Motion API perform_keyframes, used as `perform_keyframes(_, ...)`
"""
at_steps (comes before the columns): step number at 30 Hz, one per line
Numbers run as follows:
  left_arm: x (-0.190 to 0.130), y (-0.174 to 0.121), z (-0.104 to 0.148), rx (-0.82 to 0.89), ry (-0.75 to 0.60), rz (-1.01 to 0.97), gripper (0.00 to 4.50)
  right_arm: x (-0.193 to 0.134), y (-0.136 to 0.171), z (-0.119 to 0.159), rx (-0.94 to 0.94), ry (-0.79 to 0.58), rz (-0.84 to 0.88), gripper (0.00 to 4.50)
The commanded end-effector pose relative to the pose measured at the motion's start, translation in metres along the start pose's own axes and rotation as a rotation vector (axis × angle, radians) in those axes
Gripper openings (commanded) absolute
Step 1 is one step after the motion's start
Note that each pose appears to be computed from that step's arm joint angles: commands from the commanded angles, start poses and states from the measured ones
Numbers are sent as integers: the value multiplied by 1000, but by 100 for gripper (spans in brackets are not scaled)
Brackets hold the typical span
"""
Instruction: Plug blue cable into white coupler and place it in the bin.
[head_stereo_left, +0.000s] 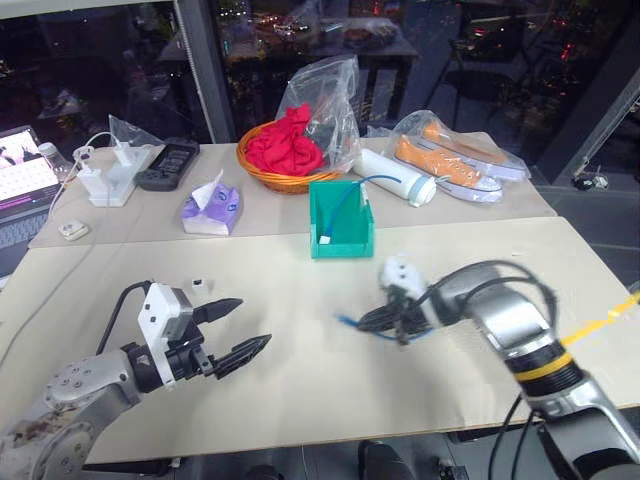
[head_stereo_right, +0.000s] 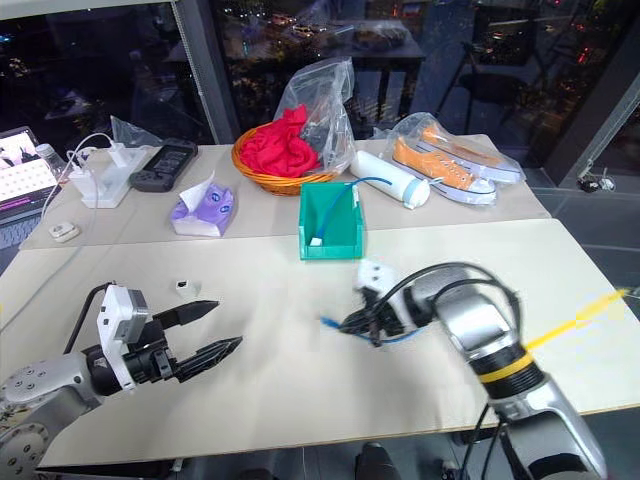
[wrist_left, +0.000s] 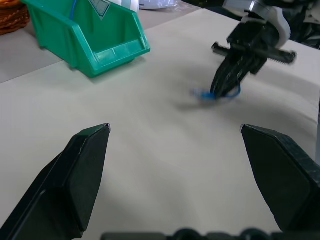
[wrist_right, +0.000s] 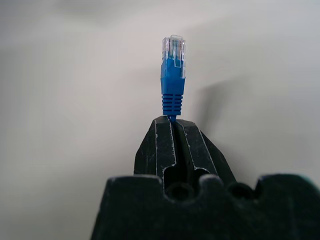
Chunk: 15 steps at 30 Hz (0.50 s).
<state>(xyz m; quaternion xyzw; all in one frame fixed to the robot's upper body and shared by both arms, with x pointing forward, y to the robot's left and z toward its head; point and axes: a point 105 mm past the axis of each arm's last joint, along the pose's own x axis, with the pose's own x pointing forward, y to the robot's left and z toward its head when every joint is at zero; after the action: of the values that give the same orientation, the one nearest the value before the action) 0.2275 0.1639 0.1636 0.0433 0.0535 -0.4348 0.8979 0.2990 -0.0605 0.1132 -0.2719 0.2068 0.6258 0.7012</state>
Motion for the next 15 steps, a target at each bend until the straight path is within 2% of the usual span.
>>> perform_keyframes(1,-1,-4,4,32,13,-43,450,19,8,17,-150,18,-7,8)
perform_keyframes(8,2,-1,-9,70,99,-123,450,38,10,17,-170,31,-13,8)
perform_keyframes(12,14,7,-19,85,121,-163,450,35,9,12,-122,20,-41,120)
perform_keyframes(15,29,14,-25,89,108,-194,450,18,8,24,-14,-78,-75,216)
